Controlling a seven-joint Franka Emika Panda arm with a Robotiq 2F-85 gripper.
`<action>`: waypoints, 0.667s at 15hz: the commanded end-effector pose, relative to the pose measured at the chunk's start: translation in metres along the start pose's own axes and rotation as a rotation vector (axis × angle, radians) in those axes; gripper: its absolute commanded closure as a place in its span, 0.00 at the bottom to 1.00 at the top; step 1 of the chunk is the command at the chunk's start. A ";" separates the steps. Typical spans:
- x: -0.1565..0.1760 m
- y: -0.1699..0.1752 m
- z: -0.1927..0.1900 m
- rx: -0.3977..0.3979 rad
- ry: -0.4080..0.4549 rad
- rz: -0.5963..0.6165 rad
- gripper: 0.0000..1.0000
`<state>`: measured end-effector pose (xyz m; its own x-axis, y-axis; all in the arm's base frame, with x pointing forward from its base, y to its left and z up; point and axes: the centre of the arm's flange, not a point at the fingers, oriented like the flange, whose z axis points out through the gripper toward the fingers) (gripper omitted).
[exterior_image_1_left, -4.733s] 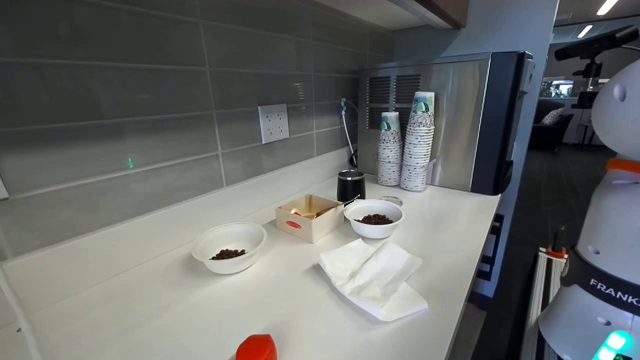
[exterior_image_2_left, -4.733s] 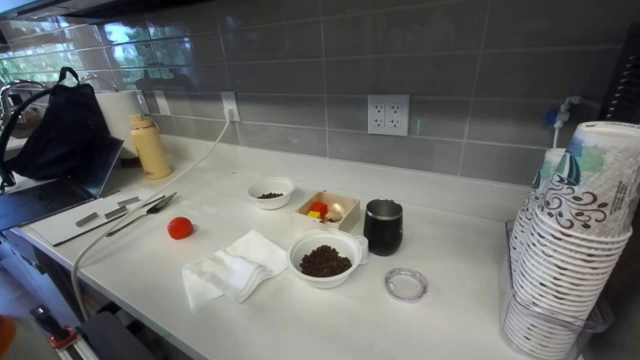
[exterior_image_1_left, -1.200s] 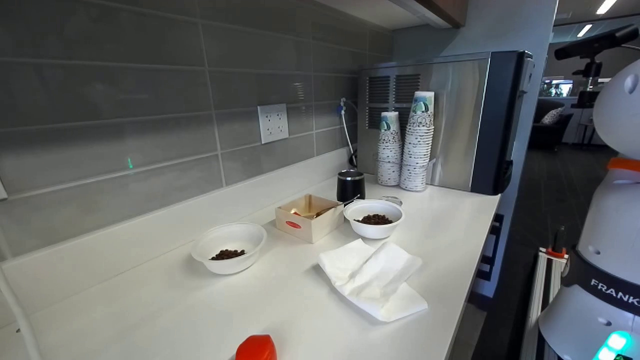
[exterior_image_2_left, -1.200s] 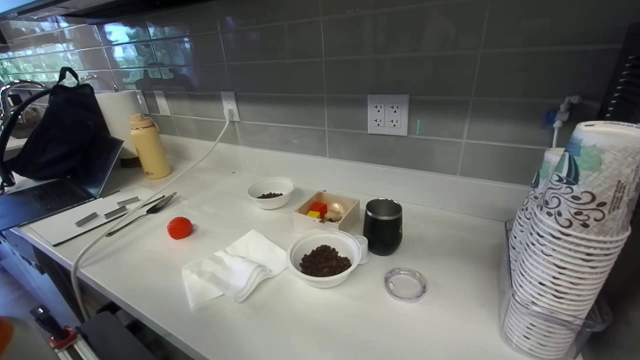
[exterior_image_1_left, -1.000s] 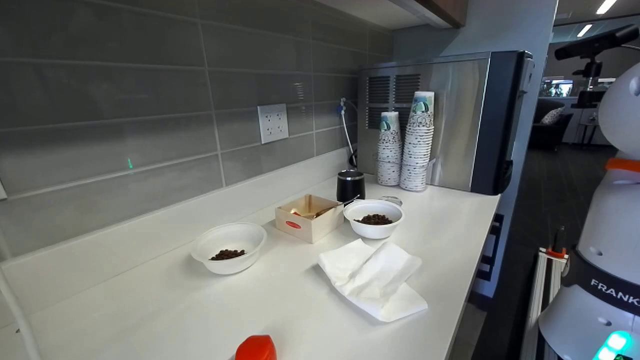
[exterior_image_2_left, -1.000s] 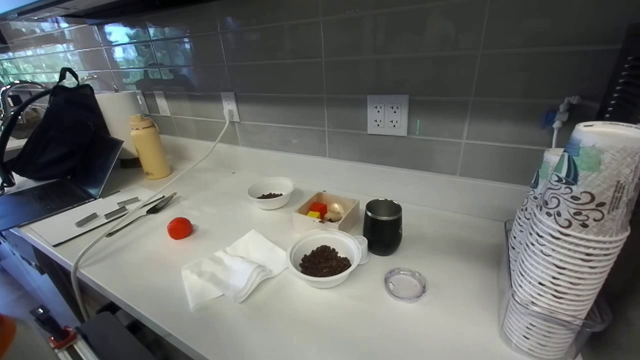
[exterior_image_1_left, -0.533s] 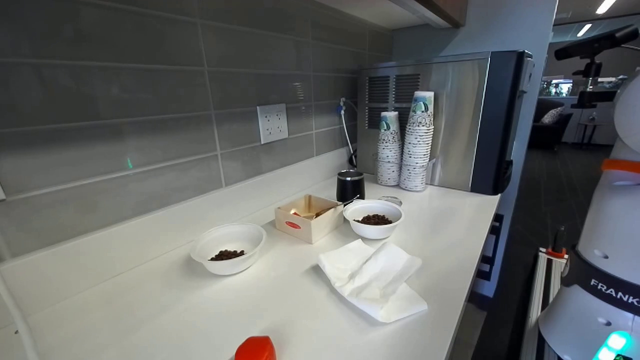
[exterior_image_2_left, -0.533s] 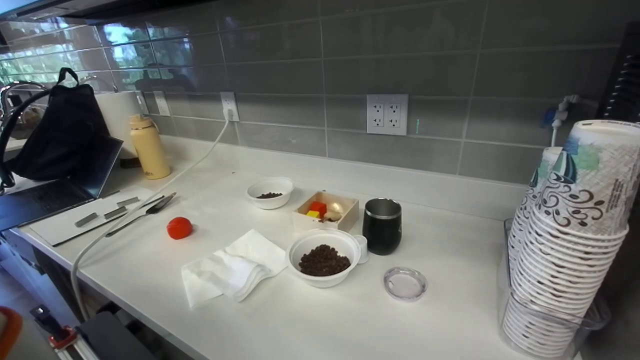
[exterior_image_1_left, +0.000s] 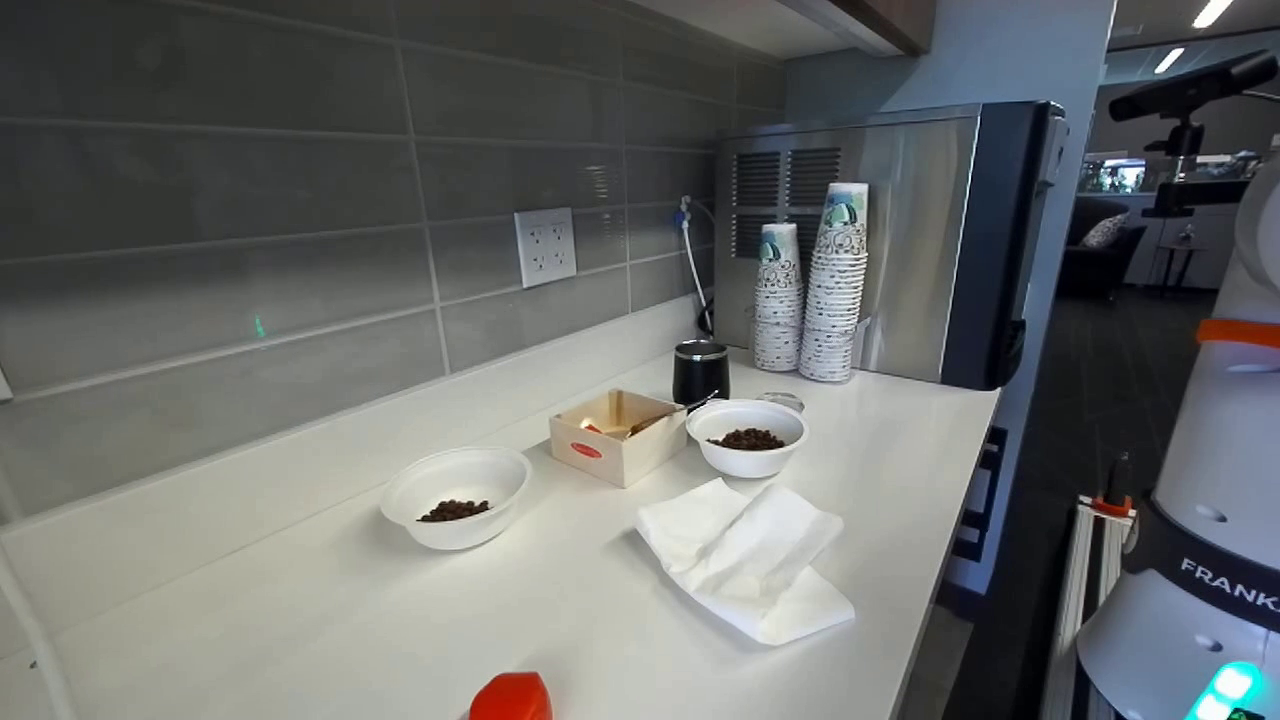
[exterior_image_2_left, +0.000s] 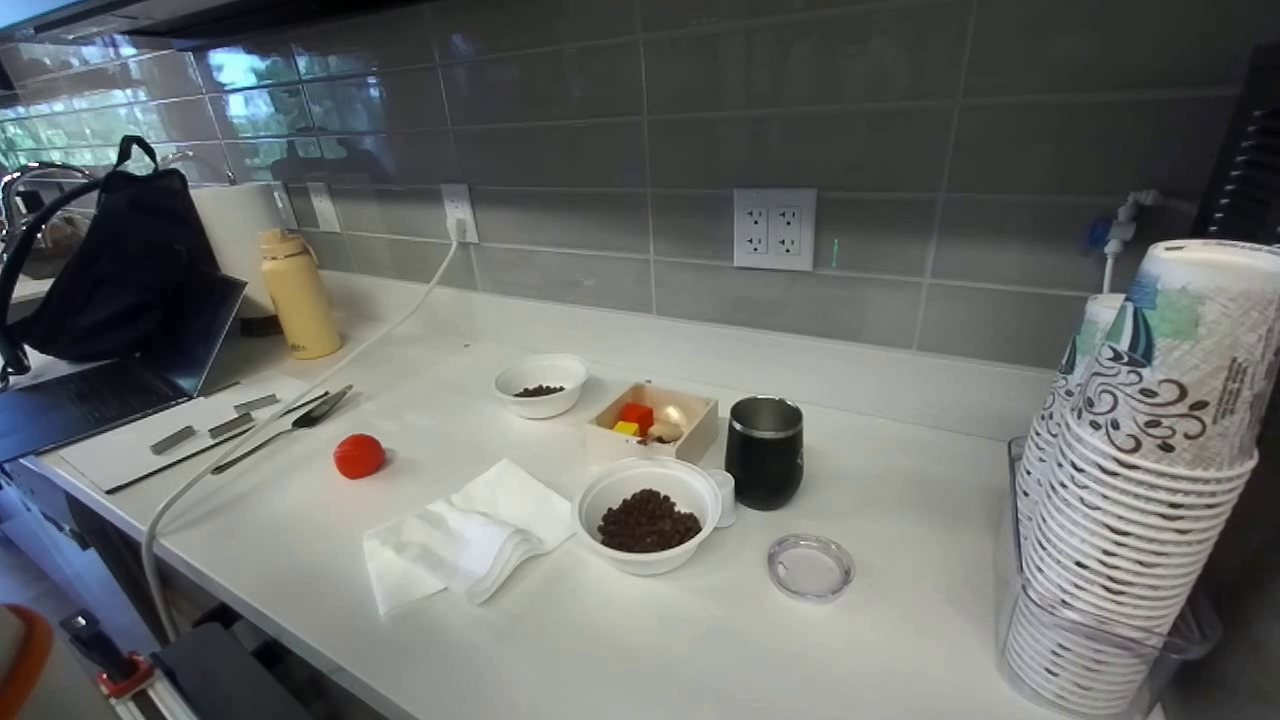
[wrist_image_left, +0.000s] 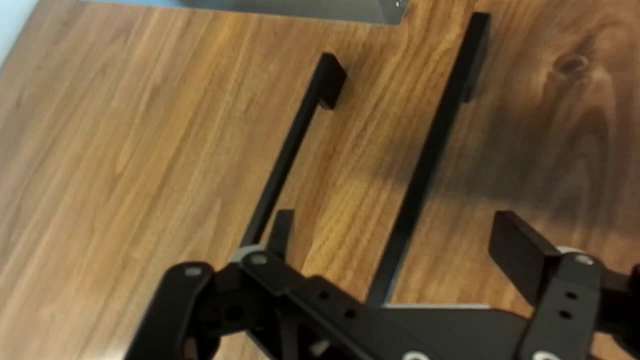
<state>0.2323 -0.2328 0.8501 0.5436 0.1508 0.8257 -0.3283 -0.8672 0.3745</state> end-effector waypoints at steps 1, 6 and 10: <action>0.032 -0.030 -0.002 -0.002 0.060 -0.022 0.00; 0.043 -0.060 -0.012 0.011 0.068 -0.049 0.00; 0.038 -0.066 -0.020 0.017 0.052 -0.051 0.00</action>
<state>0.2667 -0.1654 0.8640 0.5129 0.2389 0.8245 -0.2822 -0.8602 0.4248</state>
